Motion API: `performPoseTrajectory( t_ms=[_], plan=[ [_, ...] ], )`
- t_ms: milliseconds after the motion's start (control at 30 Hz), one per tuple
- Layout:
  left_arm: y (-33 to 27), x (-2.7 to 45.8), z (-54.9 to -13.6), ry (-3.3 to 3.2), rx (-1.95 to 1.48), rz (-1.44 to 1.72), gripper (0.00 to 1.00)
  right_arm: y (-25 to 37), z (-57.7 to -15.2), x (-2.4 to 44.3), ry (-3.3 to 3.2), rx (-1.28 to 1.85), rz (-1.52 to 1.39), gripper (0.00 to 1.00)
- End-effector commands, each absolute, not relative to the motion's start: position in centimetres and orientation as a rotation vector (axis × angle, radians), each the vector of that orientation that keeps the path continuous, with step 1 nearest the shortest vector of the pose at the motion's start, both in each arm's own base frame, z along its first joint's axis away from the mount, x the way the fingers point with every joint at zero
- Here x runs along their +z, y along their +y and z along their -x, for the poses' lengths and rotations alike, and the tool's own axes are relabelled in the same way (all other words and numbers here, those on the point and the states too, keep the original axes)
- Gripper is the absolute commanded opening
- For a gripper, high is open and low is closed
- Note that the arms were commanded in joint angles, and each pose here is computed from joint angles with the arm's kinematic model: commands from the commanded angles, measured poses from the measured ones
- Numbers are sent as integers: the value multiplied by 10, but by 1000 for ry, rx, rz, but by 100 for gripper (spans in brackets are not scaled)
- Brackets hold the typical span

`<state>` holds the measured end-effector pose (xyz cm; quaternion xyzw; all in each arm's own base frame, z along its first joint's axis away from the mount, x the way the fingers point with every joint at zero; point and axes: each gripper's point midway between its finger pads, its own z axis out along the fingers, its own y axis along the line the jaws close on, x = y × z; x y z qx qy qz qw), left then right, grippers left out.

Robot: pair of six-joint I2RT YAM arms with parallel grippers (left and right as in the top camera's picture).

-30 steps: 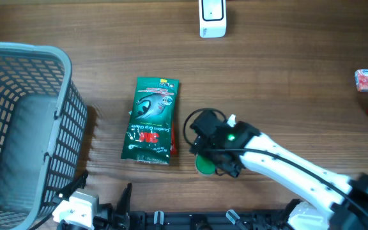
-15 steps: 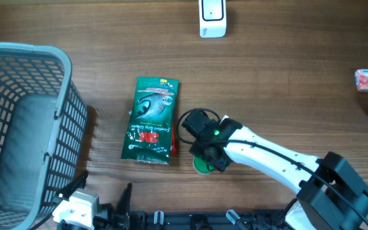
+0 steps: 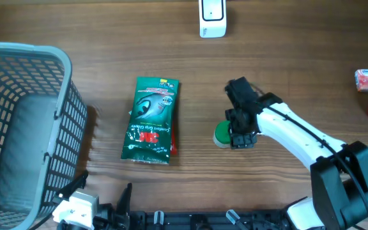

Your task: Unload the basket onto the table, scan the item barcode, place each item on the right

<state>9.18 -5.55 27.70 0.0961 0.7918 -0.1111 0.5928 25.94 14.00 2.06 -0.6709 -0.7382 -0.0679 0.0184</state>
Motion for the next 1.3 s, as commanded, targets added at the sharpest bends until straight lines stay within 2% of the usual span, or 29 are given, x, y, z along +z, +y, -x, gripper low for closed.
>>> performPoseTrajectory(
  t_ms=[0,33,133,267,400,500,533,567,633,667,833,1067,1133,1267],
  plan=[
    [-59,277,-90,1830,-266,-249,100,144,-272,20,-2141,-267,2251,75],
    [-59,277,-90,1830,-266,-249,100,146,-277,21,-2144,-302,2252,75],
    [-59,277,-90,1830,-266,-249,100,152,-284,27,-2148,-373,2240,88],
    [-59,277,-90,1830,-266,-249,100,158,-290,56,-2292,-521,2113,98],
    [-59,277,-90,1830,-266,-249,100,161,-287,105,-2354,-729,2032,98],
    [-59,277,-90,1830,-266,-249,100,125,-289,142,-2658,-762,2049,98],
    [-59,277,-90,1830,-266,-249,100,118,-302,169,-3225,-767,1545,100],
    [-59,277,-90,1830,-266,-249,100,137,-308,184,-3634,-753,666,100],
    [-59,277,-90,1830,-266,-249,100,156,-298,182,-3697,-724,-76,100],
    [-59,277,-90,1830,-266,-249,100,158,-294,177,-3685,-685,-222,100],
    [-59,277,-90,1830,-266,-249,100,159,-303,137,-3614,-481,-474,100],
    [-59,277,-90,1830,-266,-249,100,204,-295,91,-3462,-474,-748,100],
    [-59,277,-90,1830,-266,-249,100,205,-290,79,-3437,-393,-770,100],
    [-59,277,-90,1830,-266,-249,100,172,-293,48,-3457,38,-566,100]
  ],
)
